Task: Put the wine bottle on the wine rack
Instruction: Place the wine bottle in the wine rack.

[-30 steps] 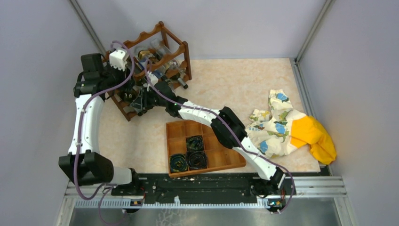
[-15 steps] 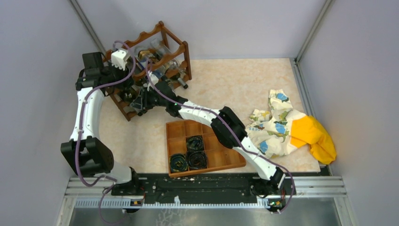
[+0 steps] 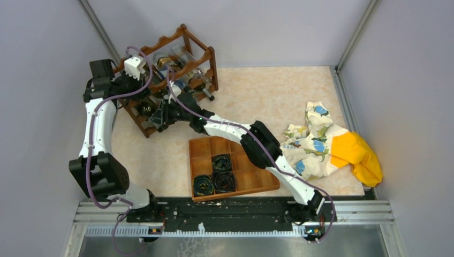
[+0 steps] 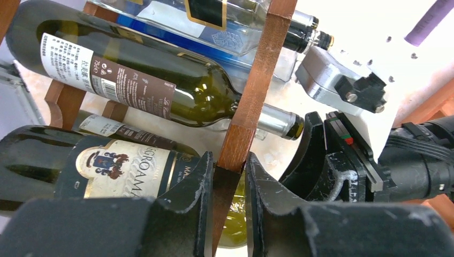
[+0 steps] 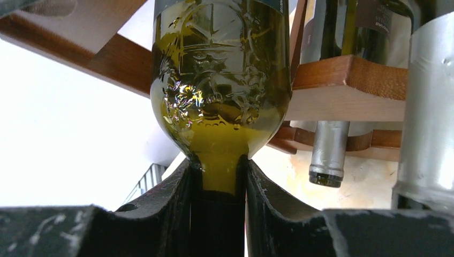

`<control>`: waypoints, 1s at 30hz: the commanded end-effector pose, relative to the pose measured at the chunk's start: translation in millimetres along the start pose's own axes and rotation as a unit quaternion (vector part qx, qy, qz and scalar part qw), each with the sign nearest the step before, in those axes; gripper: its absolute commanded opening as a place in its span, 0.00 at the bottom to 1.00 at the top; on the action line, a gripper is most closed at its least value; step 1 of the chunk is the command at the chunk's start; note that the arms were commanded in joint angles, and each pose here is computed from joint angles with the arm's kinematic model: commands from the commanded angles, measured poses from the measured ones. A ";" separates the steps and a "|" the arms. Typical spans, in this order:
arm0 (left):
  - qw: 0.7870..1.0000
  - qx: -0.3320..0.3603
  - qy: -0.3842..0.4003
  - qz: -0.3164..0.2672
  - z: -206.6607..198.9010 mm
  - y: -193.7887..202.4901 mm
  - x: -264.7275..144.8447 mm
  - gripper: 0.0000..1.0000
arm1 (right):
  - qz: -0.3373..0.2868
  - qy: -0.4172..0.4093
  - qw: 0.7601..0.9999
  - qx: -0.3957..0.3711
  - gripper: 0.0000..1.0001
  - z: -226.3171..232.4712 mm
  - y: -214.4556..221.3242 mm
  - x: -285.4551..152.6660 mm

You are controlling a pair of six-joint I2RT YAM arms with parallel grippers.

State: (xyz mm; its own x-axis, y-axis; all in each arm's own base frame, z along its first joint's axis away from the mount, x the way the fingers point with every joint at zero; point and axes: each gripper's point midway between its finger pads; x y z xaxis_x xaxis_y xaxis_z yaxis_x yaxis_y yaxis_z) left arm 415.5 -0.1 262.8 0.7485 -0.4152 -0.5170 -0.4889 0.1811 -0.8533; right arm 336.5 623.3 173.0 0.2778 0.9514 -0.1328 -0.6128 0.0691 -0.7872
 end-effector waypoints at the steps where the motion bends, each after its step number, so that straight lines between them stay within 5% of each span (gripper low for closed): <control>1: 0.990 -0.037 0.127 -0.044 -54.6 -19.7 3.0 0.13 | -0.136 -0.077 0.986 -0.054 0.00 79.8 -122.7 -38.7; 22: 0.969 -0.078 0.232 -0.039 -117.3 -22.2 11.2 0.15 | -0.133 -0.031 0.983 -0.120 0.00 80.1 -135.8 -71.1; 25: 0.972 -0.086 0.213 -0.052 -113.9 -32.3 7.4 0.23 | -0.128 -0.025 0.983 -0.131 0.00 80.7 -137.8 -73.5; 30: 0.982 -0.084 0.144 -0.093 -100.4 -57.6 -8.9 0.55 | -0.112 -0.022 0.980 -0.161 0.00 83.1 -137.1 -76.5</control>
State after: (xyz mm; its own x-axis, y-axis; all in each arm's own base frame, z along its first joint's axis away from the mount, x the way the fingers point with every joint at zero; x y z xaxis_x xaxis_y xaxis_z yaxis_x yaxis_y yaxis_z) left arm 401.2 -77.5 270.6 0.6437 -0.6412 -0.4177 -0.5479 -0.0050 -0.8366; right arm 340.9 574.8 171.4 0.3336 0.9022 -0.2736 -0.5529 -0.0478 -0.8319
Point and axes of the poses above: each gripper's point midway between its finger pads, its own x axis out along the fingers, its own z axis along the line the jaws close on, y = z × x, and after that the axes turned 8 degrees about -x, right-handed
